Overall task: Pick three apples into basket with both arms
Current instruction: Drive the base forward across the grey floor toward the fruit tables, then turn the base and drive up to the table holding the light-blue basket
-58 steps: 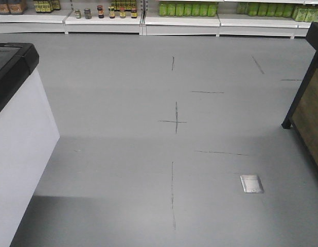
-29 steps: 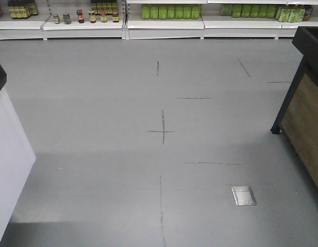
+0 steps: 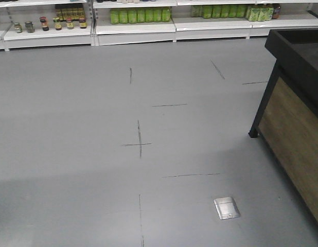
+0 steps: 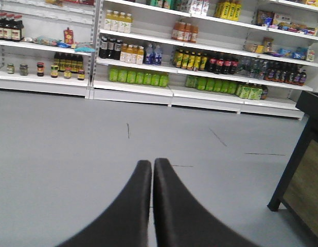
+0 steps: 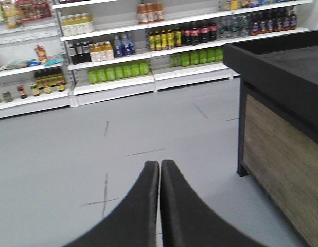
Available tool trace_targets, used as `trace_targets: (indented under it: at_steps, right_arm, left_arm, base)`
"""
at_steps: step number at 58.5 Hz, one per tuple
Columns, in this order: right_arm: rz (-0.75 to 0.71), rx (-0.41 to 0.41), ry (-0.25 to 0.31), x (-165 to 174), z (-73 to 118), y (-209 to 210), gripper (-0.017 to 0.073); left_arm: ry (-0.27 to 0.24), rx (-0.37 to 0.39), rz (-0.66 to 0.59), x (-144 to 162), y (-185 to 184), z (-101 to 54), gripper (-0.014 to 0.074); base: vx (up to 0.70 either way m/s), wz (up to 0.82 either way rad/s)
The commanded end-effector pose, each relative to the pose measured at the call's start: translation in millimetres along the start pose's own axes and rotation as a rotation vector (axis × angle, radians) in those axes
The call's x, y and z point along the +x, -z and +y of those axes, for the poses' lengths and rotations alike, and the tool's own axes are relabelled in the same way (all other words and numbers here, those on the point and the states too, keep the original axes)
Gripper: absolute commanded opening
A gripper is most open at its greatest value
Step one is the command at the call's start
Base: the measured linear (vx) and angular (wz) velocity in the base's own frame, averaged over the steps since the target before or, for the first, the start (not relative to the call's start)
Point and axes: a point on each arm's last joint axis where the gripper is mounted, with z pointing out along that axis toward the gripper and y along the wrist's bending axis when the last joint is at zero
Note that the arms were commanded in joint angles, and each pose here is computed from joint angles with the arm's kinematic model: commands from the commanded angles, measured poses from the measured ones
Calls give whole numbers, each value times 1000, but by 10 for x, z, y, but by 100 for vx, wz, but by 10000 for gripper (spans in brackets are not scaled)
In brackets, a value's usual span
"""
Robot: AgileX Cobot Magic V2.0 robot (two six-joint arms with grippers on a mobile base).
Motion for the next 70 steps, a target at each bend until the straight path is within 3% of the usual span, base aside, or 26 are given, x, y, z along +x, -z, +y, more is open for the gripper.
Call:
trace_targets:
  at_steps: [1, 70]
  right_arm:
    - [-69, -21, 25, -30, 18, 3, -8]
    - [-68, -20, 25, -29, 18, 3, -8]
  left_arm:
    - [6, 16, -106, -151, 30, -26, -6]
    - [6, 17, -106, -151, 30, -27, -6]
  base:
    - [26, -29]
    - [17, -45]
